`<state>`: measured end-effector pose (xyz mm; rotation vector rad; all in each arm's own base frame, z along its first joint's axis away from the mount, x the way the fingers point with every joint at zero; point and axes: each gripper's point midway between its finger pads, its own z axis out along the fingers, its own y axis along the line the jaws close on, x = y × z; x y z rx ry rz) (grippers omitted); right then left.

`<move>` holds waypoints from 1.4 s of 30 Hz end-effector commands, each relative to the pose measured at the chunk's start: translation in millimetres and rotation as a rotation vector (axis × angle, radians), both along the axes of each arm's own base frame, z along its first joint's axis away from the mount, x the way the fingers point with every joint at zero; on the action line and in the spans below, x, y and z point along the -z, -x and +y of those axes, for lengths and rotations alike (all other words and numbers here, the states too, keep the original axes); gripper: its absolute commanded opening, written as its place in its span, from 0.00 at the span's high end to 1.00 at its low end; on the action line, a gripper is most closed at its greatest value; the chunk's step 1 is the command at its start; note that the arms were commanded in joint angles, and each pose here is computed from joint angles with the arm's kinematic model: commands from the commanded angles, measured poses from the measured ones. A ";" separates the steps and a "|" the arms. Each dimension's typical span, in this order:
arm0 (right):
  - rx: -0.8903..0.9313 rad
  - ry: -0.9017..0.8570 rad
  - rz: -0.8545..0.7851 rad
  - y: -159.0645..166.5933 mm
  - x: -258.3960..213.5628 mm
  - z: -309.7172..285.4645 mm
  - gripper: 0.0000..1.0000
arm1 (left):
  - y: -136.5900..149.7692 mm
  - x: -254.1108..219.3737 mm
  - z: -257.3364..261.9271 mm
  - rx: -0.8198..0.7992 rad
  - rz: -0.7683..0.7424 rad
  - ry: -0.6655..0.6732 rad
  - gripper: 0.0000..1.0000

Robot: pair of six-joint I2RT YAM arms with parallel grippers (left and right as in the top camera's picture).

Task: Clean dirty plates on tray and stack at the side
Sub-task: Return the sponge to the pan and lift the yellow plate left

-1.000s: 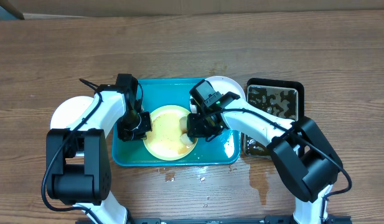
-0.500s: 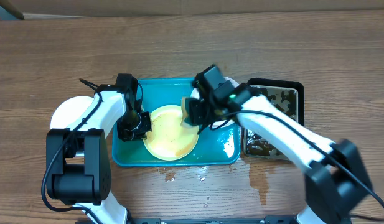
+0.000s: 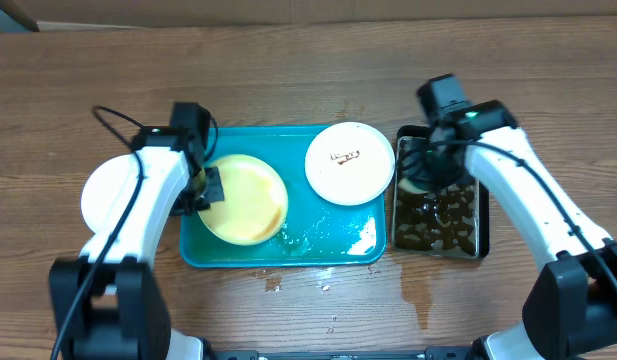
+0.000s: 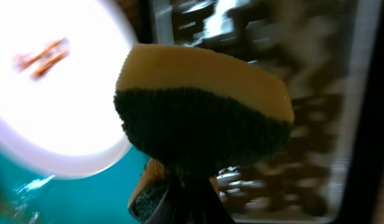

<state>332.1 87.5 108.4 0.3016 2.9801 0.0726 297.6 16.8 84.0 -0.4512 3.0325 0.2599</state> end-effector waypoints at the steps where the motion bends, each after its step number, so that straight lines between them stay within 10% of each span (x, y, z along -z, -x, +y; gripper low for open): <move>1: 0.068 0.102 -0.019 -4.9 2.1 -37.6 0.96 | -7.9 -35.8 19.7 -0.046 -0.120 -0.117 0.96; 28: -0.009 -0.006 0.048 28.0 81.5 -31.6 0.96 | -19.4 -138.1 -35.0 0.252 -0.481 -0.796 0.96; 42: -0.009 -0.007 0.044 27.0 81.4 -31.5 0.96 | -17.5 -145.2 -64.3 0.339 -0.544 -0.813 0.96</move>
